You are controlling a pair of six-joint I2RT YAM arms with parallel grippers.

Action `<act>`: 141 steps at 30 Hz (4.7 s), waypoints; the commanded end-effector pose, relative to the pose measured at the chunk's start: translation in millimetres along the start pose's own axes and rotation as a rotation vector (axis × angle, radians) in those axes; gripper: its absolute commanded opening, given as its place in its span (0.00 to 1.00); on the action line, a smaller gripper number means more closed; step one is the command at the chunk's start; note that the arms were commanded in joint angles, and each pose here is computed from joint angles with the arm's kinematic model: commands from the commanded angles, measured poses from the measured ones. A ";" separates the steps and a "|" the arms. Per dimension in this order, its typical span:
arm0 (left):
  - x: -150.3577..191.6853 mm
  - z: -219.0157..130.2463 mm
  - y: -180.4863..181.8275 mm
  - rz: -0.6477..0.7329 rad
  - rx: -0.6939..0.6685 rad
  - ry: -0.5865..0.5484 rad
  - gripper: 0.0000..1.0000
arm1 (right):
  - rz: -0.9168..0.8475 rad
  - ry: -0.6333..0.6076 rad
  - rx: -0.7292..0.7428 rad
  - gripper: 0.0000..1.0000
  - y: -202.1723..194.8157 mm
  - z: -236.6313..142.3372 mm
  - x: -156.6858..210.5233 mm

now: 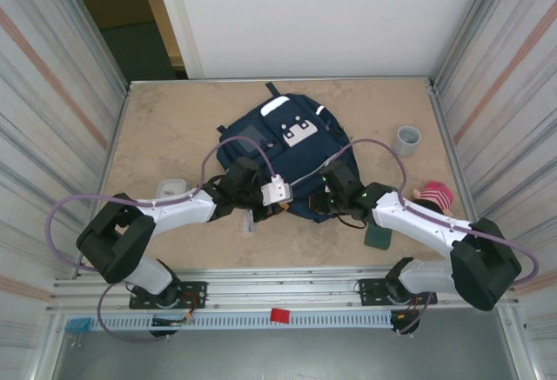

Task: Pack the student bag

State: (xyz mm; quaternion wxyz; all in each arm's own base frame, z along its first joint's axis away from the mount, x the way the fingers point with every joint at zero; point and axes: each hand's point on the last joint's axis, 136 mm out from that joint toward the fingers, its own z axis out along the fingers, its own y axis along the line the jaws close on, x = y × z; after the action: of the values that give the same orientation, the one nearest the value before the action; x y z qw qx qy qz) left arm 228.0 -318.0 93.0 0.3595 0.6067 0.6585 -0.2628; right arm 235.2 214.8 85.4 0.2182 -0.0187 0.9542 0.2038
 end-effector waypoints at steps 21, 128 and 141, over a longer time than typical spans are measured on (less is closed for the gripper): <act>4.0 -37.0 30.0 -0.005 -0.145 0.029 0.10 | -0.061 0.008 0.019 0.00 -43.1 -40.9 -6.1; 39.3 -108.6 65.9 -1.490 -0.451 -0.128 0.42 | -0.128 -0.043 -0.207 0.00 2.1 -37.9 -29.8; -91.5 -85.0 41.7 -0.291 -0.302 -0.097 0.79 | -0.163 -0.090 -0.286 0.00 22.8 -58.2 -40.1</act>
State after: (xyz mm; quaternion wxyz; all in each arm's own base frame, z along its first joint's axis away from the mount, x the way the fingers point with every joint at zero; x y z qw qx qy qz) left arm 258.7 -280.4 212.4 0.3916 0.2682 0.8284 -0.2975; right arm 245.6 200.3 135.0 0.2502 -0.0935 0.9183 0.2922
